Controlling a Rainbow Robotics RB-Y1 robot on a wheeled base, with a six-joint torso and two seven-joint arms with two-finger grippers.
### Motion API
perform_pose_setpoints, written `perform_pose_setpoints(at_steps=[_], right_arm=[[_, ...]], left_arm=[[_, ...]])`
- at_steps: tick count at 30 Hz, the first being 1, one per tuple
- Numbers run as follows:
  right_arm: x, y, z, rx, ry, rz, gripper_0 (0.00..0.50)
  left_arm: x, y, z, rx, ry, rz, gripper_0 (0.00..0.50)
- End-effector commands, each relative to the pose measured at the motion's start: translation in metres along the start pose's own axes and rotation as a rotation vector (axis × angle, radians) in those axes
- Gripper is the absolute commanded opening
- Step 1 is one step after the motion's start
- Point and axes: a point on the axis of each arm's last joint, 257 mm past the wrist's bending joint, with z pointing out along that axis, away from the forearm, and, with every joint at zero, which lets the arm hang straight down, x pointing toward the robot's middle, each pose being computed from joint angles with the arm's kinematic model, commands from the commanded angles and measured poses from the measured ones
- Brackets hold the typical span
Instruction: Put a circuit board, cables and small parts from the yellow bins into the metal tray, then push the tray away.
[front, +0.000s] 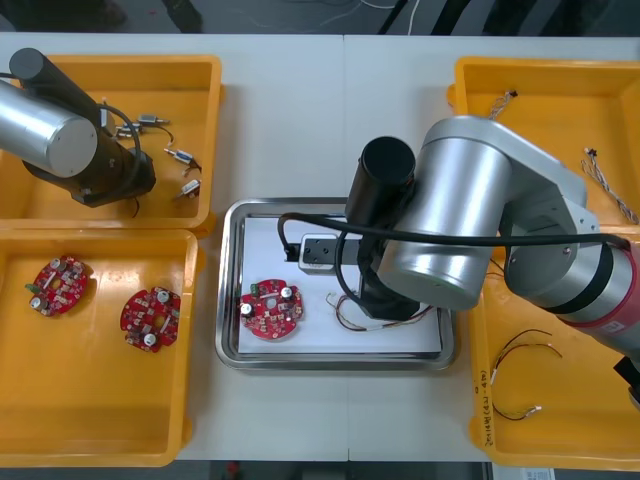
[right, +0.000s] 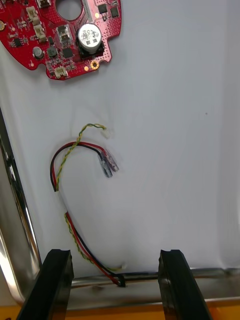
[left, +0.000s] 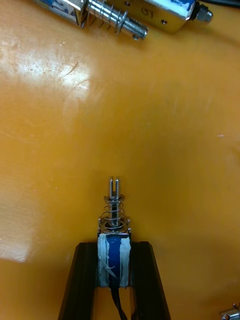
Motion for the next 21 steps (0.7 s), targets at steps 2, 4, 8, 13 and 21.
perform_pose_setpoints(at_steps=[2,4,8,13,21], right_arm=[[-0.019,-0.033,-0.049,0.079,-0.095,0.083,0.500],[-0.020,-0.046,-0.061,0.103,-0.127,0.117,0.500],[-0.017,-0.067,-0.076,0.131,-0.165,0.181,0.500],[-0.007,-0.093,-0.092,0.173,-0.191,0.250,0.500],[0.031,-0.139,-0.108,0.212,-0.198,0.409,0.500]], left_arm=[[-0.017,-0.018,-0.009,0.020,-0.036,0.066,0.000],[-0.018,-0.019,-0.010,0.021,-0.038,0.063,0.000],[-0.022,-0.017,-0.015,0.025,-0.034,0.045,0.000],[-0.030,-0.016,-0.029,0.028,-0.026,0.024,0.000],[-0.041,-0.018,-0.053,0.014,-0.007,0.014,0.000]])
